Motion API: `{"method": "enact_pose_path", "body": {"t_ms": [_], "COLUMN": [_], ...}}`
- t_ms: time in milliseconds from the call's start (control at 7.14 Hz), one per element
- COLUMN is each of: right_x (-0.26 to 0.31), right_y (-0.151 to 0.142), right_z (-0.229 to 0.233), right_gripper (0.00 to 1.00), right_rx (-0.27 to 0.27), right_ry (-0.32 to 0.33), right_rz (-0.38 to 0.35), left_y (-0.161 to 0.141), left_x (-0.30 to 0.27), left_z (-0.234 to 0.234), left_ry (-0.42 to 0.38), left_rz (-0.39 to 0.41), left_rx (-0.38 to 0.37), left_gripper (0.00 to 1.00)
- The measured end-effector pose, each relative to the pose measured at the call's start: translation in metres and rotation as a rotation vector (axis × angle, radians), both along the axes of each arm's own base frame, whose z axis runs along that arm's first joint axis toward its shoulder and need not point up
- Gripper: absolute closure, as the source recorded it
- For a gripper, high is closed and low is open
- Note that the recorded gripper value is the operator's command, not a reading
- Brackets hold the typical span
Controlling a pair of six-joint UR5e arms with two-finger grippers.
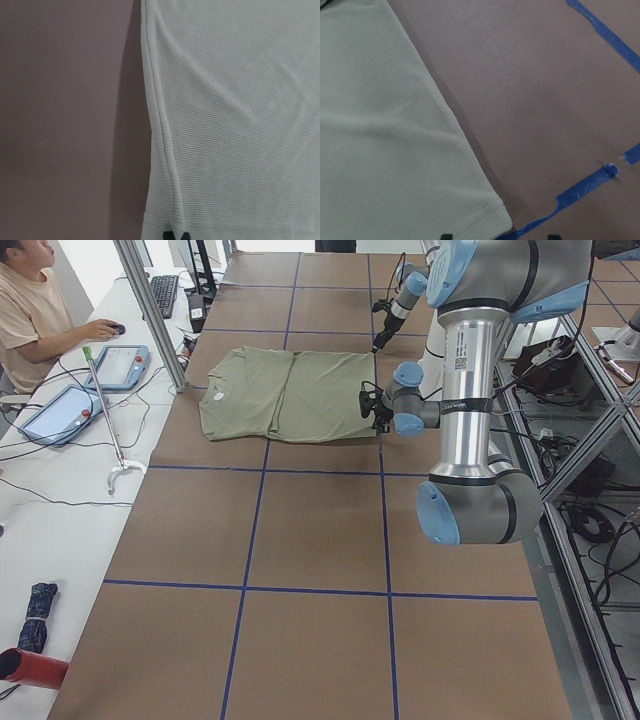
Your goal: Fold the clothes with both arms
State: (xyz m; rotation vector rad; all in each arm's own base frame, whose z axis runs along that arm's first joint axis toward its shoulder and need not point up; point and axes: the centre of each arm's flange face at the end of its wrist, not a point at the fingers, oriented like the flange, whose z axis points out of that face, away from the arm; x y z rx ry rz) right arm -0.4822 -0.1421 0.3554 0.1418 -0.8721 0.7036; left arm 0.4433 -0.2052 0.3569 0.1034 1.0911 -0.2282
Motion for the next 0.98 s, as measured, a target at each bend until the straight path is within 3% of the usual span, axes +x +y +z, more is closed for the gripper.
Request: {"method": "enact_pose_path", "body": {"t_ms": [280,980], "right_x": [-0.001,-0.010], "right_y": [-0.010,-0.013], "right_z": [-0.004,0.009], "right_gripper": [0.35,0.38], "right_rx": [0.031,0.043], "right_ry": [0.020,0.056], "right_rz": [-0.008,-0.008], "left_y": [0.001,0.009], "left_x": [-0.002,-0.002], "left_z": [-0.004,-0.010], "left_ry": [0.009,0.021], "left_rz": [0.003,0.018], "left_rx": [0.001,0.002], "left_gripper": [1.00,1.00]}}
